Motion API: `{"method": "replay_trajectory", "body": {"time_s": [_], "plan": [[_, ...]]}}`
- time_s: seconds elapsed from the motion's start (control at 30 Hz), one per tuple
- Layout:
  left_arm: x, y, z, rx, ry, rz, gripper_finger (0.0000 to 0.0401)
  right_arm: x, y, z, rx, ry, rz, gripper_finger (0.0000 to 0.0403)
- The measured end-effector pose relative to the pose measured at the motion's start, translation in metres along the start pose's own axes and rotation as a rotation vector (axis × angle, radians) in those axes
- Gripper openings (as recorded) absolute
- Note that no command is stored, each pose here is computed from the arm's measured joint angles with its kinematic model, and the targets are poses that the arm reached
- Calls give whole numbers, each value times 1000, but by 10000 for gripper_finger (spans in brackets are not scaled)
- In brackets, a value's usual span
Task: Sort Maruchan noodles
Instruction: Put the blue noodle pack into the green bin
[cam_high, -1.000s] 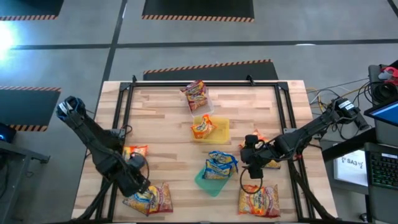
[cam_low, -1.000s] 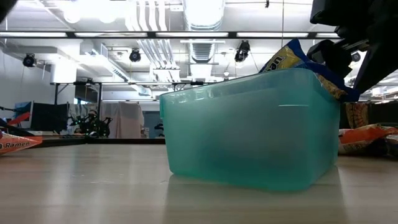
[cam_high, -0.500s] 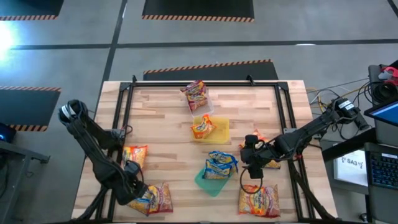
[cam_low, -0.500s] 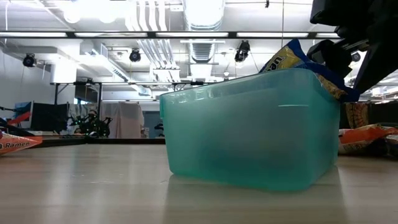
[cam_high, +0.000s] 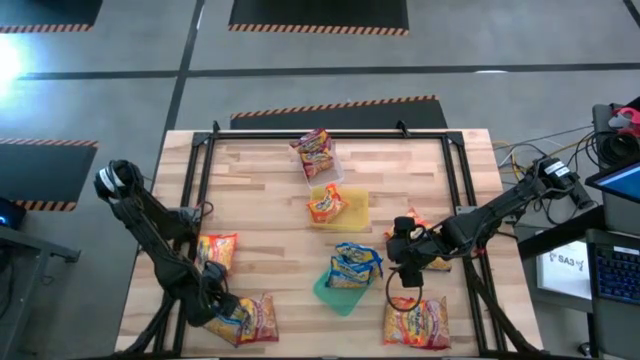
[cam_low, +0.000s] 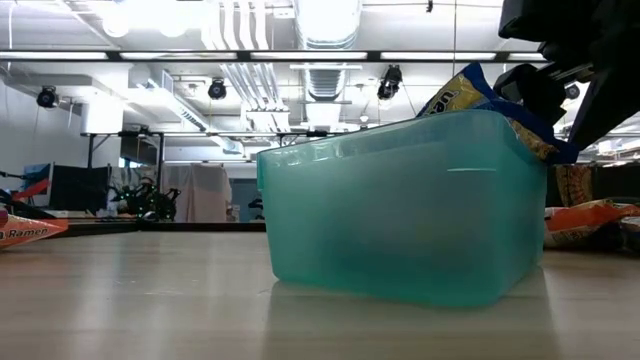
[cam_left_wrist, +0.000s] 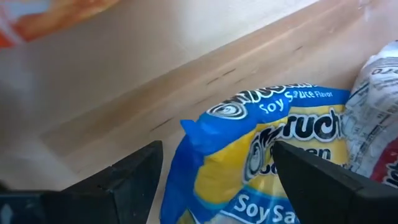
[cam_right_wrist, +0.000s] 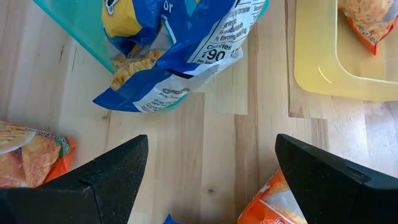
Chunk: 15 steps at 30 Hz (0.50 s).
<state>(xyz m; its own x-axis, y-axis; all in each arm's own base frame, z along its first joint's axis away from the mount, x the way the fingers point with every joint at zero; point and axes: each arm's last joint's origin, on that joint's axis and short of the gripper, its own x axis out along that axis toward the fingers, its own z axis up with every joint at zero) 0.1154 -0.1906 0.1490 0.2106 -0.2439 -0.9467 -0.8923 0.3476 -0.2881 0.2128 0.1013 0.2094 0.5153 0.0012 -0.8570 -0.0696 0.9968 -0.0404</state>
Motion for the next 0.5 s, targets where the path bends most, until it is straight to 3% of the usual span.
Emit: {"method": "replay_trajectory", "body": {"time_s": [0.27, 0.5], "plan": [[7, 6, 4, 19, -2, -9, 276, 0, 0, 0, 0, 0, 0, 341], [12, 8, 5, 65, -19, 16, 178, 0, 0, 0, 0, 0, 0, 341]]}}
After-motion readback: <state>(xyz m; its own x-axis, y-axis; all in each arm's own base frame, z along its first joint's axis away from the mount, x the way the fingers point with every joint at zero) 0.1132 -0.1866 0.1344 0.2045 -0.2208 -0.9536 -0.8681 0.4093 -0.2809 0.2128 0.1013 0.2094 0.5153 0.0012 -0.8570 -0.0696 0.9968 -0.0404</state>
